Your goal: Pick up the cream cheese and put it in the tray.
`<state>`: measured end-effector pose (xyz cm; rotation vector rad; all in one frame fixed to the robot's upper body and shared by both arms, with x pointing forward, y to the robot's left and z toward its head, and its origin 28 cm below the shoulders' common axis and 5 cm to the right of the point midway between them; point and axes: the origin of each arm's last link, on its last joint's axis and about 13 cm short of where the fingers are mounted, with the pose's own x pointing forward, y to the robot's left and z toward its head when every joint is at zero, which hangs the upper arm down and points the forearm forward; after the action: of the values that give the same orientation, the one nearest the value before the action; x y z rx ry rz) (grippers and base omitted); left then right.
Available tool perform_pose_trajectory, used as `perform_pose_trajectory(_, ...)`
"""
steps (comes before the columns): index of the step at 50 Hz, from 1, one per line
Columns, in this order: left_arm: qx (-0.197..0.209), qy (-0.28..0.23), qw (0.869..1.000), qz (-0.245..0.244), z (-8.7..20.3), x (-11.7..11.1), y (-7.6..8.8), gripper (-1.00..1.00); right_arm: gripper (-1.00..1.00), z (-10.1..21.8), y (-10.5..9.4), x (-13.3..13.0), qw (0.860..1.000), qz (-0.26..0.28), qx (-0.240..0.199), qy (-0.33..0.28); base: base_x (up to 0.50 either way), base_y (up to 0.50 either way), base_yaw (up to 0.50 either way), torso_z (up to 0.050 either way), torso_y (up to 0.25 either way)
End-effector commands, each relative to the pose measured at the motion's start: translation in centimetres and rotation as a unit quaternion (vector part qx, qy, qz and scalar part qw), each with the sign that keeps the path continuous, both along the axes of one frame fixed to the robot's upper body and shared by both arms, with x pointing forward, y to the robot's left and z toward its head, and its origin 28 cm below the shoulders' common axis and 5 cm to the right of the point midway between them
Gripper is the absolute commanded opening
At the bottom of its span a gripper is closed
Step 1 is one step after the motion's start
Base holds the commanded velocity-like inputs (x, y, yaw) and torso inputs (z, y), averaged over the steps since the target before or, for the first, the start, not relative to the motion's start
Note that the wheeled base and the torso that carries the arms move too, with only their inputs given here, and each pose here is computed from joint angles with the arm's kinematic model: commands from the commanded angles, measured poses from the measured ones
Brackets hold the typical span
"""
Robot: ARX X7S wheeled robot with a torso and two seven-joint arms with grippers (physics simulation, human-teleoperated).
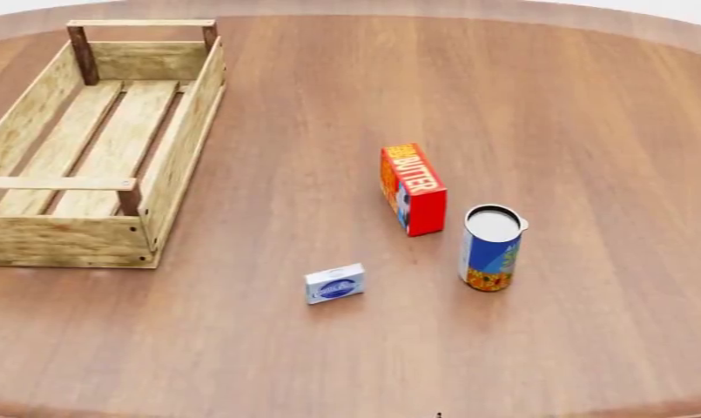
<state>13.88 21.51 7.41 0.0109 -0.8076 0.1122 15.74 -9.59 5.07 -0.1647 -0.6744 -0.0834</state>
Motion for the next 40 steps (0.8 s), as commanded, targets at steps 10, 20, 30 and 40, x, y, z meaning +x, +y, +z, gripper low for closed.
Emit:
perform_pose_trajectory(10, 0.003, 0.002, 1.000, 0.000, -0.06, -0.01, -0.07, 1.00, 1.00, -0.03, 0.26, 0.00, 1.000, 0.002, -0.002, 0.003, 0.00, 0.09, 0.00, 0.000, 0.000)
perform_pose_trajectory(20, 0.005, 0.005, 1.000, -0.002, -0.11, 0.04, -0.17, 1.00, 1.00, -0.02, 0.26, -0.02, 1.000, 0.006, 0.001, 0.002, 0.00, 0.16, 0.00, 0.000, 0.000)
perform_pose_trajectory(30, 0.005, 0.002, 1.000, -0.001, -0.06, -0.05, -0.16, 1.00, 1.00, -0.03, 0.24, -0.05, 1.000, 0.004, -0.001, 0.002, 0.00, 0.07, 0.00, 0.000, 0.000)
perform_pose_trajectory(40, 0.007, 0.002, 1.000, -0.003, -0.08, -0.09, -0.17, 1.00, 1.00, 0.04, 0.36, -0.08, 1.000, 0.003, -0.004, 0.003, 0.00, 0.07, 0.00, 0.000, 0.000)
